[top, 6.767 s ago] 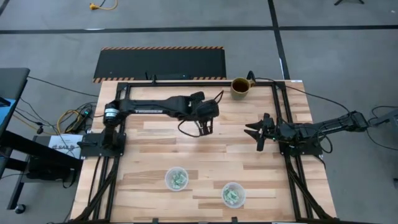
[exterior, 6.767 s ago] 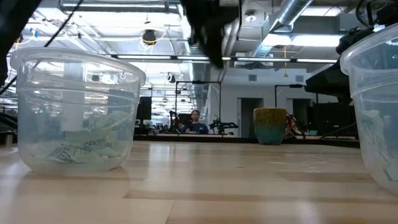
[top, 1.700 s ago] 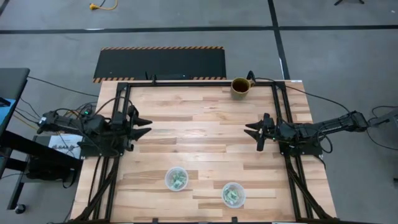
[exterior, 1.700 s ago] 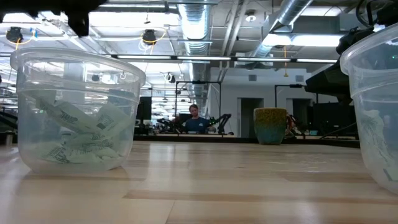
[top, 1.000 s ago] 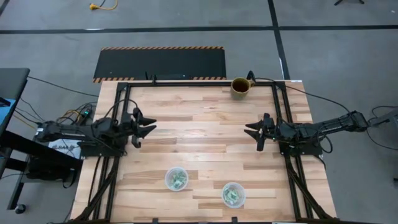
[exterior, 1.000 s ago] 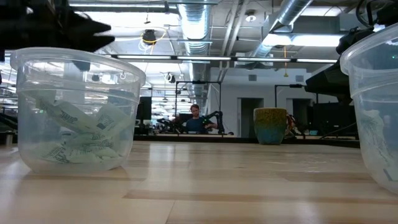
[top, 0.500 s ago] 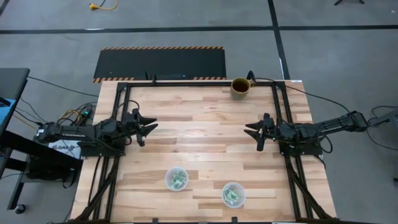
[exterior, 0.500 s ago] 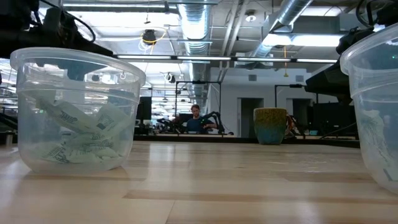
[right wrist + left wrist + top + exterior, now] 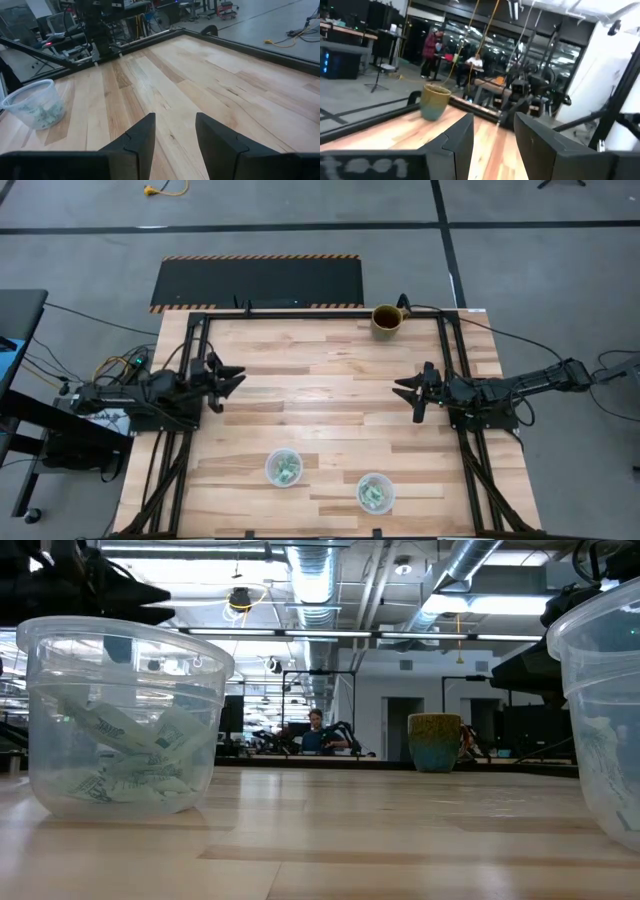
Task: Pick and place items into bin
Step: Return to Home Position
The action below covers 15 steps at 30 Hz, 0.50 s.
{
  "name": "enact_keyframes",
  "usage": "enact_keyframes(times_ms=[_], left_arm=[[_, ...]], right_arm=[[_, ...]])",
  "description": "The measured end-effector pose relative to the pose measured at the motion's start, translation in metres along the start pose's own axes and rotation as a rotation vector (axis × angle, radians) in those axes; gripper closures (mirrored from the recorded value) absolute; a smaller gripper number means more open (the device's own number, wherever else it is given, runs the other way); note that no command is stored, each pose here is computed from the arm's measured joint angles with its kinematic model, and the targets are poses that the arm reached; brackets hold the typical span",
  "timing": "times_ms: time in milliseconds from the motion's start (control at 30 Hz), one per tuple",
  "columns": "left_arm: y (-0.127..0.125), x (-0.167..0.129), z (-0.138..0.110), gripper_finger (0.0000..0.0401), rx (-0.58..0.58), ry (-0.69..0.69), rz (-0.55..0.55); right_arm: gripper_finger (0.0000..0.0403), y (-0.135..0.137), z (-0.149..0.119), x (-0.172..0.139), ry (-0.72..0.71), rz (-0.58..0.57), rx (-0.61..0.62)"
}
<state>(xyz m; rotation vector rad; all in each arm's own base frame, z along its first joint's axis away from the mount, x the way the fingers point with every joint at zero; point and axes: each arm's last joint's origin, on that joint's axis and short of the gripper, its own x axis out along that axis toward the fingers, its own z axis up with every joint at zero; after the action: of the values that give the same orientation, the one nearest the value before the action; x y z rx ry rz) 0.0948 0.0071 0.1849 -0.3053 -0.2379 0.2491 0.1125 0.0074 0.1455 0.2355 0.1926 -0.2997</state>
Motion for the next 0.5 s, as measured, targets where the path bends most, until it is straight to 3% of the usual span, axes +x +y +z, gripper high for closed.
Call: enact_keyframes(times_ms=[300,500], left_arm=[[0.0060,-0.0010,-0.0081,0.0271,0.025,0.057,0.134],[0.0063,-0.0011,-0.0096,0.0271,-0.001,0.069,0.134]], right_arm=[[0.0268,0.0000,0.0000,0.0000,0.000,0.000,0.000],[0.0270,0.0000,0.0000,0.0000,0.000,0.000,0.000]])
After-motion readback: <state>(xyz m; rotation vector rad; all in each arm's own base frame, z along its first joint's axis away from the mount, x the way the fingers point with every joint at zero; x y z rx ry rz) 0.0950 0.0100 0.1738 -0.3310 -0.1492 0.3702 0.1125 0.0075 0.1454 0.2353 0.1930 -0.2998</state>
